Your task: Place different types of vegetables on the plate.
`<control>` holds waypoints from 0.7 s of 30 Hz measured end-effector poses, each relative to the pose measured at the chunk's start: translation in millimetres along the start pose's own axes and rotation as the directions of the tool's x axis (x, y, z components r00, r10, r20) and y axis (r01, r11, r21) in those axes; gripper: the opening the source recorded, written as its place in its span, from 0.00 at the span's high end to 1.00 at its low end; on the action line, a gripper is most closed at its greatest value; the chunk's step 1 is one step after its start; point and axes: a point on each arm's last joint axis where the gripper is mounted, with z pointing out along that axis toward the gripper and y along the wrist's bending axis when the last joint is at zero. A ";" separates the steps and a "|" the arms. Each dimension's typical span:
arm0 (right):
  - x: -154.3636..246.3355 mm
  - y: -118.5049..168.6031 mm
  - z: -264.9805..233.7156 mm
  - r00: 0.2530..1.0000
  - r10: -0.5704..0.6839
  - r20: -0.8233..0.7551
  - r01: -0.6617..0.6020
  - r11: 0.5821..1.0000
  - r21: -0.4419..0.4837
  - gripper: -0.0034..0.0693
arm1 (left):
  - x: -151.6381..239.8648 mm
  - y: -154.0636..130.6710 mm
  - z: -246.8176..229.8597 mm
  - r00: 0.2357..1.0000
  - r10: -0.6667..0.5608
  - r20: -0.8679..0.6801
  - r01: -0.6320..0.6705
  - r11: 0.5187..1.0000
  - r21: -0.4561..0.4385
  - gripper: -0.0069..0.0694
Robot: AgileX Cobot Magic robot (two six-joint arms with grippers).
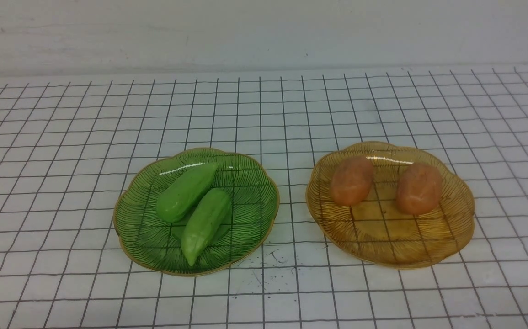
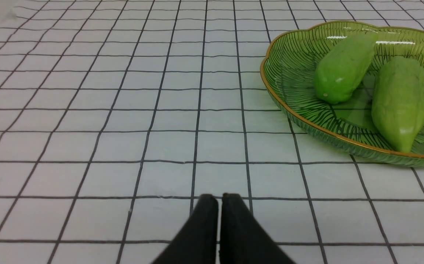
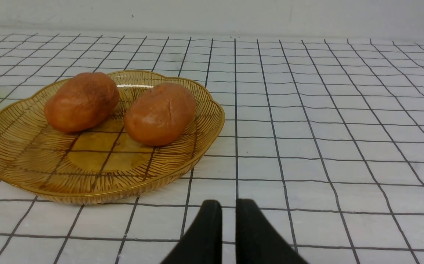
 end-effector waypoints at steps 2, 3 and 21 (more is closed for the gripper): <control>0.0 0.0 0.0 1.000 0.000 0.000 0.000 1.000 0.000 0.88 | 0.0 0.0 0.0 1.000 0.000 0.000 0.000 1.000 0.000 0.92; 0.0 0.0 0.0 1.000 0.000 0.000 0.000 1.000 0.000 0.88 | 0.0 0.0 0.0 1.000 0.000 0.000 0.000 1.000 0.000 0.92; 0.0 0.0 0.0 1.000 0.012 0.000 -0.012 1.000 0.000 0.88 | 0.0 0.0 0.0 1.000 0.000 0.000 0.000 1.000 0.000 0.92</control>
